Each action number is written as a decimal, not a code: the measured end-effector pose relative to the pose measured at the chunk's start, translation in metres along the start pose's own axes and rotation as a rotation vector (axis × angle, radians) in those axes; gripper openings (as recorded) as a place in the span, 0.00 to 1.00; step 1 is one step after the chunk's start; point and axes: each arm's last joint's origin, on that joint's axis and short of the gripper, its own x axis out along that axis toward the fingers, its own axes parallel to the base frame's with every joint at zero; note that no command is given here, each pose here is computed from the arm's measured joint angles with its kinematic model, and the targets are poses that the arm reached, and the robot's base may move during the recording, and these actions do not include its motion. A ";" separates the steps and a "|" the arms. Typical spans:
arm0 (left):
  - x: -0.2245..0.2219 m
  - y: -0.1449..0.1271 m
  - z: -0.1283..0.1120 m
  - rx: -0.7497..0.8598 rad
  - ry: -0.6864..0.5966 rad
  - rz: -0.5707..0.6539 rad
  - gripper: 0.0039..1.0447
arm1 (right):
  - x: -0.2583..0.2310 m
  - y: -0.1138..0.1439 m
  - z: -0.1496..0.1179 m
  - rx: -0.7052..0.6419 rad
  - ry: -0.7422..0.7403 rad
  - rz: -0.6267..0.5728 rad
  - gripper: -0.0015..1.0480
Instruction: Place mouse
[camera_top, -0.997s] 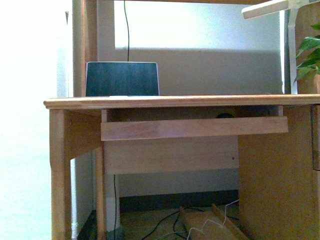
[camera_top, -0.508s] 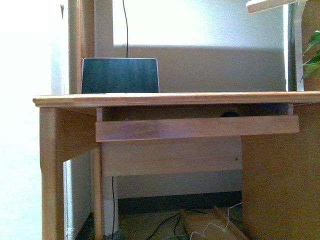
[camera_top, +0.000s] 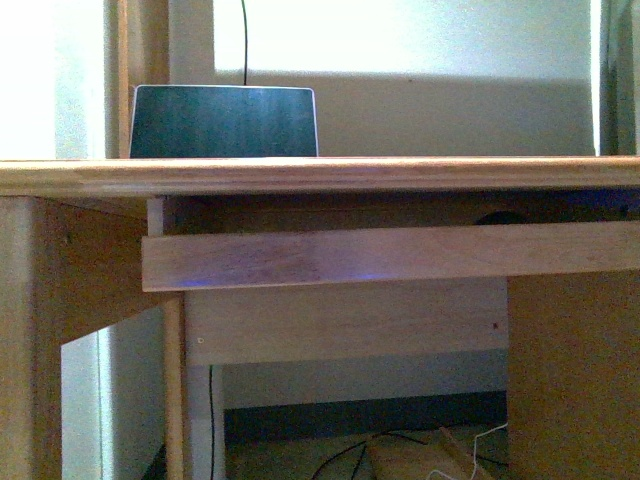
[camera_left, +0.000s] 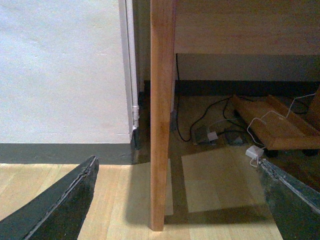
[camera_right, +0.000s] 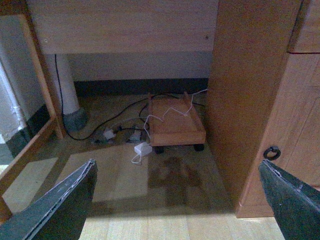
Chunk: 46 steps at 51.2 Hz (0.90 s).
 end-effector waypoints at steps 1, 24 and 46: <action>0.000 0.000 0.000 0.000 0.000 0.000 0.93 | 0.000 0.000 0.000 0.000 0.000 0.001 0.93; 0.000 0.000 0.000 0.000 0.000 0.000 0.93 | 0.000 0.000 0.000 0.000 0.000 0.000 0.93; 0.000 0.000 0.000 0.000 0.000 0.000 0.93 | 0.000 0.000 0.000 0.000 0.000 0.000 0.93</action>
